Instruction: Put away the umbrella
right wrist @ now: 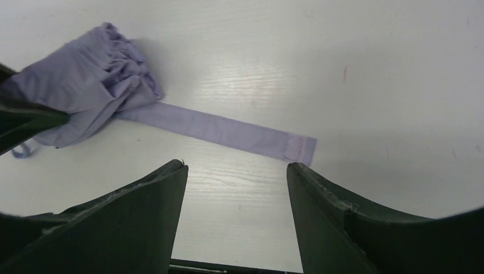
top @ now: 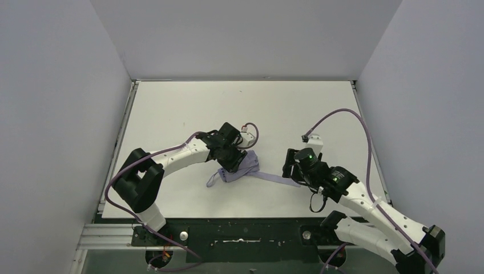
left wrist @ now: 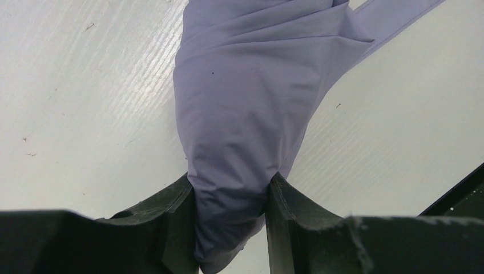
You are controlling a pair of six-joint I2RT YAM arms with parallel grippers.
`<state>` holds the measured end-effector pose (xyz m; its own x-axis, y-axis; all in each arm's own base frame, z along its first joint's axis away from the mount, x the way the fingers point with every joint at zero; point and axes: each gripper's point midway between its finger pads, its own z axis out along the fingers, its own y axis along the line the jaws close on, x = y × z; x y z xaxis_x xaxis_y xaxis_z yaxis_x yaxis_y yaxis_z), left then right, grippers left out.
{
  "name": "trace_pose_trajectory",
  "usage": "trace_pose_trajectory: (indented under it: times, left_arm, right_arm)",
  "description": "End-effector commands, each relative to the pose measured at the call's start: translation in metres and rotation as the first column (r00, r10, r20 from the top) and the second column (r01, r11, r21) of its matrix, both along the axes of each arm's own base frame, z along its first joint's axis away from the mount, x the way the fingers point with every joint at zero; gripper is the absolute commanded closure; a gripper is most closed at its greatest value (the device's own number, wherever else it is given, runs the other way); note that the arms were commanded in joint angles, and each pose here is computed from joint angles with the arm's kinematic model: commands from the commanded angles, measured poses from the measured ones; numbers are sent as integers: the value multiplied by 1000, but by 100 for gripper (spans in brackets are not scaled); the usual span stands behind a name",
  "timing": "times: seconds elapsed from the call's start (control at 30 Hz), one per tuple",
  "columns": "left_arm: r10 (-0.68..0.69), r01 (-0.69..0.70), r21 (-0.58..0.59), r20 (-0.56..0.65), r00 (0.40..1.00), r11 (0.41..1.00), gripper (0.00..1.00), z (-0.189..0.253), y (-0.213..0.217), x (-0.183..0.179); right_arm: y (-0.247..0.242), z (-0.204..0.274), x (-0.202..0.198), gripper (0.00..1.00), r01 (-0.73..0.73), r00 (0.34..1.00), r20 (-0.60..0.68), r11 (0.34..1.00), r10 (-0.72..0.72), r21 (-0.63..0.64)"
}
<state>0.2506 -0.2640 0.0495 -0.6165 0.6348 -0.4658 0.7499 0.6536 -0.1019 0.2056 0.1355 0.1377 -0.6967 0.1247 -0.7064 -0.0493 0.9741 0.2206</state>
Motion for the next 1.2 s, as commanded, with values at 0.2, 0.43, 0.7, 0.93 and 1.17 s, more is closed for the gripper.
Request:
trace_pose_trajectory:
  times: [0.2,0.43,0.7,0.93,1.17]
  left_arm:
    - [63,-64,6,36,997,998,90,3,1,13]
    - [61,-61,4,42,997,998,90,7,1,12]
    - [58,-59,8,42,997,998,90,6,2,12]
    - [55,-55,7,41,998,998,90,7,1,12]
    - [52,-52,7,38,998,999,90,6,0,12]
  right_arm:
    - [-16,-50,26,33,212,959,-175,974,-223,-84]
    - [-13,-80,26,34,196,920,-325,976,-217,-98]
    - [-20,-105,30,42,212,895,-375,970,-243,-121]
    - [-26,-121,23,41,209,870,-423,967,-252,-146]
    - [-32,-138,15,46,218,843,-463,961,-274,-172]
